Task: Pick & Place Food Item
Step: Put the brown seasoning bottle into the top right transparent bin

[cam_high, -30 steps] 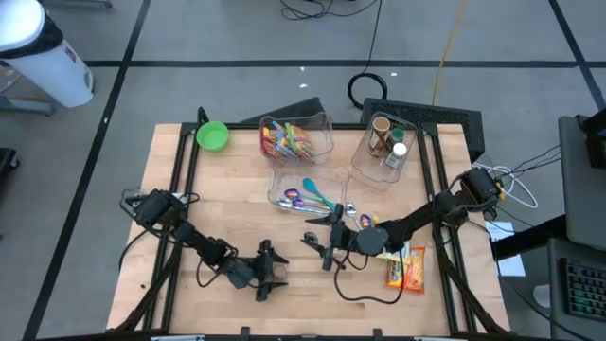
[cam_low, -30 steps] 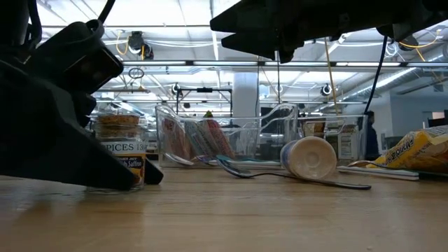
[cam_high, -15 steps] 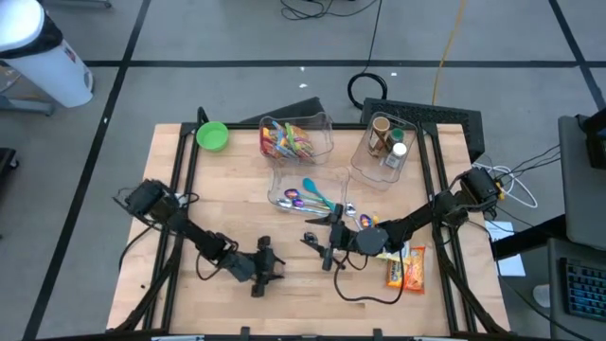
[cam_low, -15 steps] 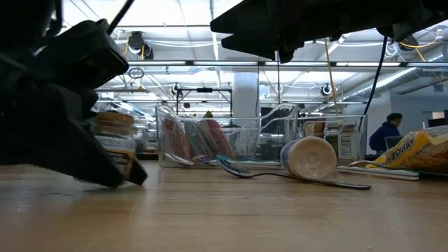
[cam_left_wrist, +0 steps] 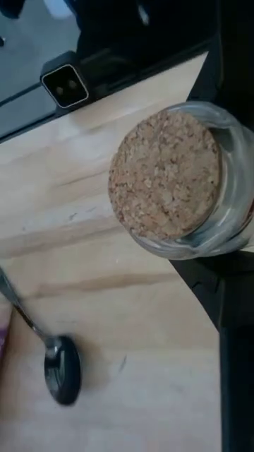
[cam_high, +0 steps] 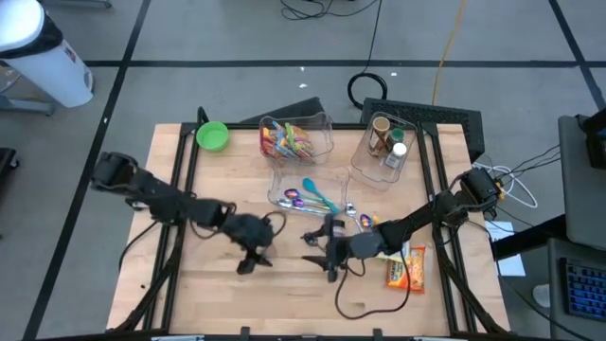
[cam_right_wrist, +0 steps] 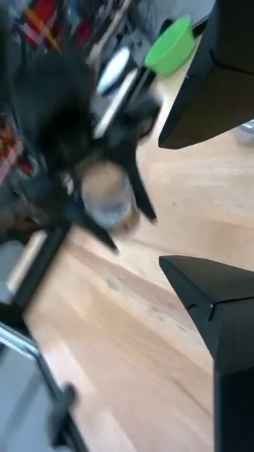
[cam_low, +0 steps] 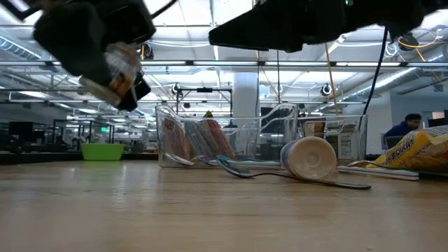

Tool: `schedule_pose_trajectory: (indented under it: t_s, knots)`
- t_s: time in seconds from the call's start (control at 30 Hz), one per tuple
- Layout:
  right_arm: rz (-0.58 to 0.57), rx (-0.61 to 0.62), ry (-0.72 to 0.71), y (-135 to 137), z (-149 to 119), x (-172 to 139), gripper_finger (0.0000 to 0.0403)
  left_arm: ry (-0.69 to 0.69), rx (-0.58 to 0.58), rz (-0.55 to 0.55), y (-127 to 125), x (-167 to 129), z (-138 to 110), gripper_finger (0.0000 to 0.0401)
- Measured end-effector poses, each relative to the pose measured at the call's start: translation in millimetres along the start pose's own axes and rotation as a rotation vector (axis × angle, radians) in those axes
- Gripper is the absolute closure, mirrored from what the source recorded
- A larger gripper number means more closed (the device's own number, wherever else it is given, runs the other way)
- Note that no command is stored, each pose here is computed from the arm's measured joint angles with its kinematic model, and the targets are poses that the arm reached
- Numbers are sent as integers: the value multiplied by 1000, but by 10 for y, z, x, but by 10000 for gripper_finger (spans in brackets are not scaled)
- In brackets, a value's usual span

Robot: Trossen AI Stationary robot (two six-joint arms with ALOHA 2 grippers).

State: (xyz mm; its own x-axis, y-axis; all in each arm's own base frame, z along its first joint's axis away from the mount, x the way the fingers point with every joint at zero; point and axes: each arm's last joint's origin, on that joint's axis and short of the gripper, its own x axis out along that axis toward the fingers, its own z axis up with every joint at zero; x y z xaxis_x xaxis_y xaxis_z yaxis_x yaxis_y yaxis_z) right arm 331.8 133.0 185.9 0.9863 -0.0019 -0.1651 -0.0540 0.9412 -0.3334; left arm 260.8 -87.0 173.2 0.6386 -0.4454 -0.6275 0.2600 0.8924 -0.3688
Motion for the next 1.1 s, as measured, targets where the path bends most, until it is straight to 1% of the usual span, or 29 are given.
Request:
schedule_pose_trajectory:
  t_s: [0.1,0.2,0.27,0.4,0.47,0.6,0.77,0.83,0.9,1.1]
  knots:
    - [49,-107,77,15,99,80,149,59,-18,-20,73,-113,194,211]
    - [96,-156,135,-33,172,153,149,80,-24,-52,104,-214,391,211]
    - [106,-181,135,-73,192,179,149,70,-26,-85,109,-265,498,211]
    - [126,-243,88,-116,226,204,149,31,-27,-148,81,-334,668,211]
    - [122,-258,71,-126,241,209,149,36,-34,-150,76,-321,691,211]
    - [98,-286,35,-164,273,223,149,71,-70,-146,98,-245,656,211]
    - [79,-297,-16,-181,324,226,149,100,-84,-142,115,-139,618,211]
    - [109,-290,-41,-175,337,226,149,105,-86,-141,124,-118,611,211]
    - [141,-283,-58,-168,342,225,149,102,-78,-143,128,-103,612,211]
    - [140,-254,-57,-192,337,234,149,43,-38,-157,127,-104,672,211]
